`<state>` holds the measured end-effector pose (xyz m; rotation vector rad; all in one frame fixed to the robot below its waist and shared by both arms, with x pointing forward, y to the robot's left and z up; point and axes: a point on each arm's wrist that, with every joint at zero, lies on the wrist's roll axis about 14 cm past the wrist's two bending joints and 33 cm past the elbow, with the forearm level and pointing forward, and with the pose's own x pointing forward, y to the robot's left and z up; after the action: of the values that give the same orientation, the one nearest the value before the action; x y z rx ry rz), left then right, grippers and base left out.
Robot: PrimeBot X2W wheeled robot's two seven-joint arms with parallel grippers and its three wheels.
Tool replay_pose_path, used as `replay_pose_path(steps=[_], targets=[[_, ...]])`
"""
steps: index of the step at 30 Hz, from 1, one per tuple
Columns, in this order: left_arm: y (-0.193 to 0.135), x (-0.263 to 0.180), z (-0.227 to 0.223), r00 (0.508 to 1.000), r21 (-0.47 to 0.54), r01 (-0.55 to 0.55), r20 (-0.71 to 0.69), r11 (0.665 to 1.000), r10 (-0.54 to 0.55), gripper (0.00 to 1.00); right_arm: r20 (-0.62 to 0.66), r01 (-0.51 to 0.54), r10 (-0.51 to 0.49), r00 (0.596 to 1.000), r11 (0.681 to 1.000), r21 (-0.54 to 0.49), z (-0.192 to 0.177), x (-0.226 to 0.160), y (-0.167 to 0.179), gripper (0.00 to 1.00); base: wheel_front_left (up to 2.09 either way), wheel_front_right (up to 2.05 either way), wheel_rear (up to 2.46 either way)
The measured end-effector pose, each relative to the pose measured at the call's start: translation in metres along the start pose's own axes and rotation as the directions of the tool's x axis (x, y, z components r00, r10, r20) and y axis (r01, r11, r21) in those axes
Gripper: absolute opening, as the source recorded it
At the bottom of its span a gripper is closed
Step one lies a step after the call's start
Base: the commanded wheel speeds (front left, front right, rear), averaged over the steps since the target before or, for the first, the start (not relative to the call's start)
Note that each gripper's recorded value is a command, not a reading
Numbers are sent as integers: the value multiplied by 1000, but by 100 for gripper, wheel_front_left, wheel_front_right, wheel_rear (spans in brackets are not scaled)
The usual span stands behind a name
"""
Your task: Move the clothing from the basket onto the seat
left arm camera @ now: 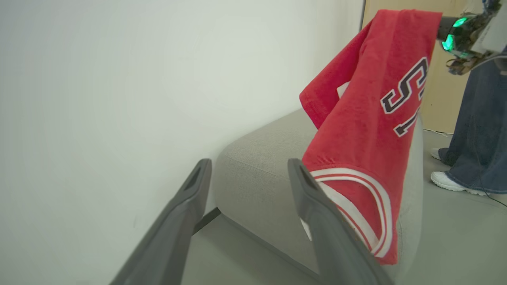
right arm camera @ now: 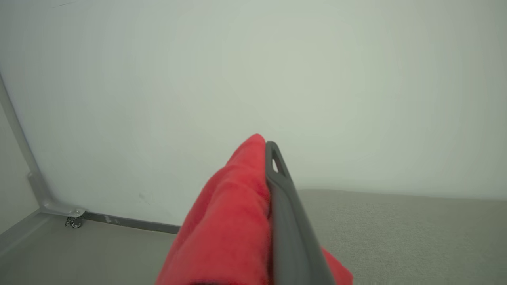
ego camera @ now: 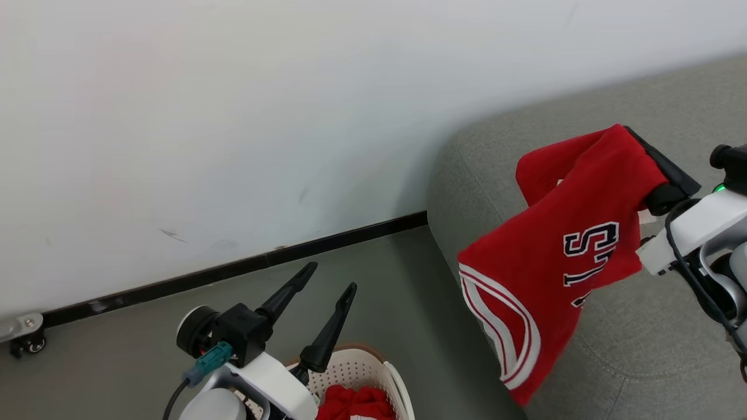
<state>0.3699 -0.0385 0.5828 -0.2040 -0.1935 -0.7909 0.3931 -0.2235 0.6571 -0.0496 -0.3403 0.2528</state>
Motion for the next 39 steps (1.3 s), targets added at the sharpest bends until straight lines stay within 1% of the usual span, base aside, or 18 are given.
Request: replay_pose_path(steps=[7, 15, 22, 27, 31, 34, 36, 39], targets=[[-32, 9, -6, 997, -43, 80, 2, 996, -80, 100, 22, 117, -117, 993, 993, -21, 9, -28, -35, 0, 0, 0, 0], [-69, 19, -8, 983, -75, 183, 12, 980, -183, 100, 19, 218, -217, 976, 975, -48, 10, -66, -60, 0, 0, 0, 0], [-96, 25, -10, 965, -98, 263, 18, 960, -262, 100, 11, 289, -289, 957, 955, -63, 11, -99, -74, 0, 0, 0, 0], [-110, 29, -9, 953, -114, 304, 31, 946, -303, 100, 6, 318, -318, 948, 946, -71, 11, -116, -77, 0, 0, 0, 0], [-117, 32, -9, 945, -125, 328, 38, 936, -326, 100, -6, 331, -332, 943, 941, -68, 9, -123, -76, 0, 0, 0, 0], [-118, 35, -9, 942, -132, 334, 43, 933, -332, 100, -21, 337, -338, 941, 941, -38, 5, -122, -74, 0, 0, 0, 0], [-115, 37, -9, 946, -132, 324, 46, 937, -321, 100, -38, 340, -341, 939, 940, -39, 3, -117, -78, 0, 0, 0, 0], [-108, 39, -11, 952, -130, 307, 46, 943, -303, 100, -12, 354, -355, 935, 934, -35, 18, -102, -92, 0, 0, 0, 0]])
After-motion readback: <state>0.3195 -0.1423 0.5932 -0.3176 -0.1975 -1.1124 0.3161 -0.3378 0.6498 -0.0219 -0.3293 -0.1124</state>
